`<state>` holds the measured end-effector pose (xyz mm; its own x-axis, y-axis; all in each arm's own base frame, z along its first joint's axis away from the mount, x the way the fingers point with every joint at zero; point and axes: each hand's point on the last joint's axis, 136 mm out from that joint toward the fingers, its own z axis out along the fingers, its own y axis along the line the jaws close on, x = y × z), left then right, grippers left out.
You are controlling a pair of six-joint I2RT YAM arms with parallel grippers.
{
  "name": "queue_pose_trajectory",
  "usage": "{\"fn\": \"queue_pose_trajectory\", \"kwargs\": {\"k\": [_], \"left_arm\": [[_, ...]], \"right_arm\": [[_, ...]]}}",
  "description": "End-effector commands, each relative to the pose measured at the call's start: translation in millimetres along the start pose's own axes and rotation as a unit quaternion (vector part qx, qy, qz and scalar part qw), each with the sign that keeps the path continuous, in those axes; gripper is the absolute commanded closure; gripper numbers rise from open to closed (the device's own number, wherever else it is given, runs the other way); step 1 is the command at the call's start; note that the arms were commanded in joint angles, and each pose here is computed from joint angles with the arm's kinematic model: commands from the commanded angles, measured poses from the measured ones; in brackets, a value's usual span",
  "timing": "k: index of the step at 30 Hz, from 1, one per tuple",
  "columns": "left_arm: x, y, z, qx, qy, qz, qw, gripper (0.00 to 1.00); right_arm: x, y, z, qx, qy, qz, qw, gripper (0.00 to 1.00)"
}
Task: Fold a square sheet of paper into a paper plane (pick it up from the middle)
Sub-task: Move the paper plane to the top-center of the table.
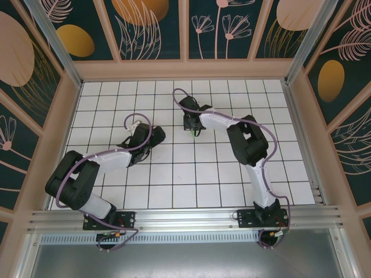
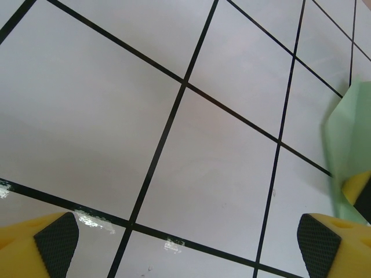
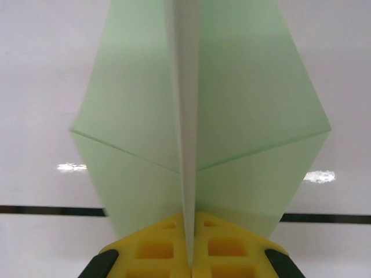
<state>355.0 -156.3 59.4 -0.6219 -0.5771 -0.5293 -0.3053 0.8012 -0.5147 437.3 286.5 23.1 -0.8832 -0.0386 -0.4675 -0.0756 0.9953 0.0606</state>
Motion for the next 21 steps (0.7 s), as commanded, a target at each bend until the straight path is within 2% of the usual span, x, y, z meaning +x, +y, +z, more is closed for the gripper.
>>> {"fn": "queue_pose_trajectory", "kwargs": {"k": [1, 7, 11, 14, 21], "left_arm": [[-0.2, 7.5, -0.8, -0.015, 0.0, 0.011, 1.0, 0.01], [-6.1, 5.5, -3.0, -0.023, -0.006, 0.018, 1.0, 0.02], [-17.0, -0.7, -7.0, -0.028, -0.018, 0.028, 0.999, 0.02], [-32.0, -8.3, -13.2, -0.034, -0.038, 0.039, 0.998, 0.02], [-87.2, -22.3, -39.5, -0.046, -0.102, 0.055, 0.992, 0.01]], "right_arm": [[8.5, -1.3, 8.0, 0.01, 0.027, -0.018, 0.999, 0.93], [20.3, -3.3, 19.7, 0.022, 0.049, -0.011, 0.998, 0.88], [0.6, 3.1, 2.6, 0.023, 0.03, -0.006, 0.999, 0.79], [-27.4, 11.9, -28.4, 0.005, -0.004, 0.007, 1.0, 0.68], [-86.5, 13.8, -132.4, -0.046, -0.109, 0.036, 0.992, 0.34]]}}
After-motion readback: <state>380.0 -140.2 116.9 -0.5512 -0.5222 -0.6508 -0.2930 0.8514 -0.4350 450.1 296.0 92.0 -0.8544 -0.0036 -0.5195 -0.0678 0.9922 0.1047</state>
